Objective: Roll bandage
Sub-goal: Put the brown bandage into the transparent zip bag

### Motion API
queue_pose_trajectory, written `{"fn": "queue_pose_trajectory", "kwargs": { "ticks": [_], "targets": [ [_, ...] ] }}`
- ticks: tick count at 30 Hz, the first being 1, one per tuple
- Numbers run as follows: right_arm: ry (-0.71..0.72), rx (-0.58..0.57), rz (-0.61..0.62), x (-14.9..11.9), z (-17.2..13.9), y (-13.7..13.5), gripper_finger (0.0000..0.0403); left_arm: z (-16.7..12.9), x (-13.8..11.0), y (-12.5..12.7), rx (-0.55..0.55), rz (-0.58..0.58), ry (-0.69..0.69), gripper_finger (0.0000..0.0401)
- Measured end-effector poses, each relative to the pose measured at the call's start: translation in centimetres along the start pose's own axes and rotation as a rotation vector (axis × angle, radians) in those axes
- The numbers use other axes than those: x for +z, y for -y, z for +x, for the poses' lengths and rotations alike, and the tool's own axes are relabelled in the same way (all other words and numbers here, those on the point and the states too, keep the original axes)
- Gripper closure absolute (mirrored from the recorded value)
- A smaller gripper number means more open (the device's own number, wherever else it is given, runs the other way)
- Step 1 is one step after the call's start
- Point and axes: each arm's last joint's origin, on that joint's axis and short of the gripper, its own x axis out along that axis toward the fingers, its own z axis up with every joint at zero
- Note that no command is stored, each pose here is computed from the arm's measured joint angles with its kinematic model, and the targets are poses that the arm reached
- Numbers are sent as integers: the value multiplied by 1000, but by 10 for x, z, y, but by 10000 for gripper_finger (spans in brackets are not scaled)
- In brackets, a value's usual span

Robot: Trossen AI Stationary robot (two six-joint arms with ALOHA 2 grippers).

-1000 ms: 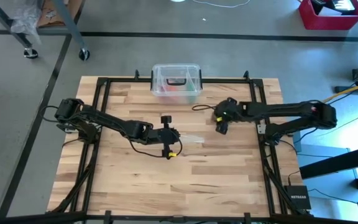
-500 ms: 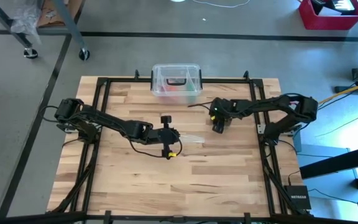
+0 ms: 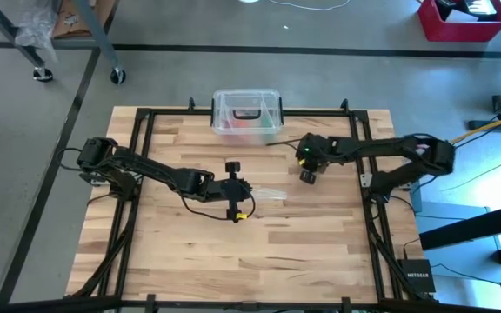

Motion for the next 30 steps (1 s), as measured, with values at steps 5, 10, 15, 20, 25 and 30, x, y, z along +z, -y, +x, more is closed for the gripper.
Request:
{"fn": "queue_pose_trajectory", "kwargs": {
  "ticks": [5,10,15,20,25,30],
  "targets": [
    [174,23,-8,14,-48,-12,326,0,0,0,0,-1,3,400],
    [493,120,-35,27,-98,-37,326,0,1,0,0,1,10,400],
    [771,249,-112,36,-128,-77,326,0,3,0,2,-12,25,400],
    [974,280,-242,44,-131,-120,326,0,7,0,-11,-39,70,400],
    [1074,218,-365,57,-111,-143,327,-1,12,0,-29,-66,121,400],
    [1133,155,-469,65,-90,-155,327,0,14,0,-97,-127,147,400]
  ]
}}
